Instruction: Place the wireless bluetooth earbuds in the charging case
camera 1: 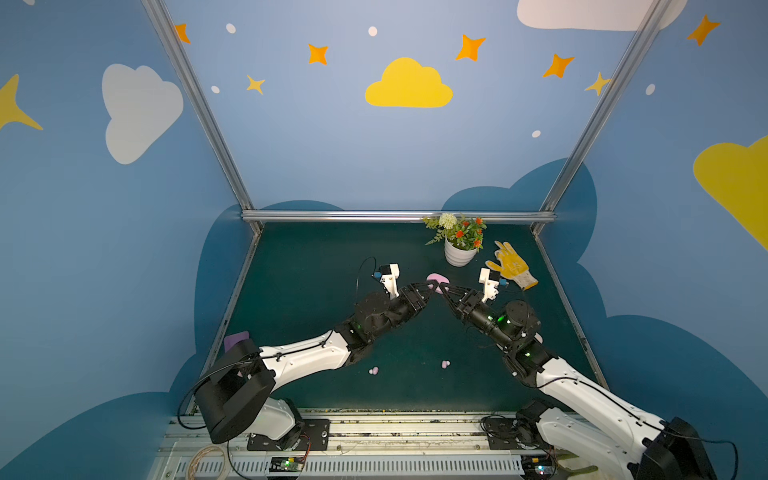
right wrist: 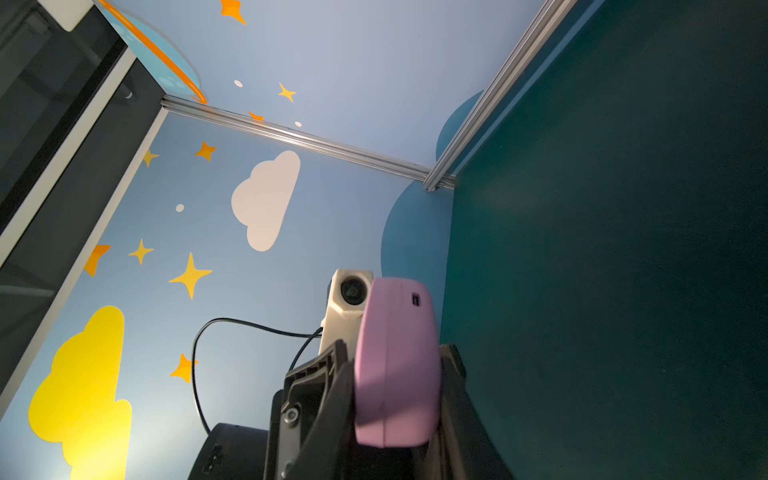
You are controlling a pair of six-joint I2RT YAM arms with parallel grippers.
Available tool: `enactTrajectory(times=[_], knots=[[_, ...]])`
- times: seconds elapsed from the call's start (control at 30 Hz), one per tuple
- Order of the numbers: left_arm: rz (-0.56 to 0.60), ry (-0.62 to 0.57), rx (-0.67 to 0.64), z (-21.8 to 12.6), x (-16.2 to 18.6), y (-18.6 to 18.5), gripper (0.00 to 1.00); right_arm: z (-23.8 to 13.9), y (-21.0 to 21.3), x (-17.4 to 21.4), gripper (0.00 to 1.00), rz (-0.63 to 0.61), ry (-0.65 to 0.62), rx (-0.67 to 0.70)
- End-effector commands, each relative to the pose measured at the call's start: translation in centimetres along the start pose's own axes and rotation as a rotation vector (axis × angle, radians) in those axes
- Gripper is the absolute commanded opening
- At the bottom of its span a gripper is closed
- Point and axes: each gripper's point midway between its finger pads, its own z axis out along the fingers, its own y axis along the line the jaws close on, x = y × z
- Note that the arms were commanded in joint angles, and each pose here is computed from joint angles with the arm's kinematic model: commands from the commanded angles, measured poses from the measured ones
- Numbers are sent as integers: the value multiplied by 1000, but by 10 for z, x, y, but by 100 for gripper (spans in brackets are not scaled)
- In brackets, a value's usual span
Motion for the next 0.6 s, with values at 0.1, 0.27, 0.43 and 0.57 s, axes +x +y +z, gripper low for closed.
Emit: enactTrajectory(times=[0.1, 0.27, 0.43, 0.57], knots=[[-6, -70, 83, -6, -16, -25, 48, 3, 6, -1, 17, 12, -30, -33], [-18, -79, 96, -6, -17, -26, 46, 6, 3, 5, 16, 19, -27, -27], [-30, -86, 95, -6, -18, -22, 45, 8, 2, 8, 16, 26, -28, -23], [-35, -87, 102, -6, -18, -23, 45, 8, 1, 8, 16, 27, -32, -21]])
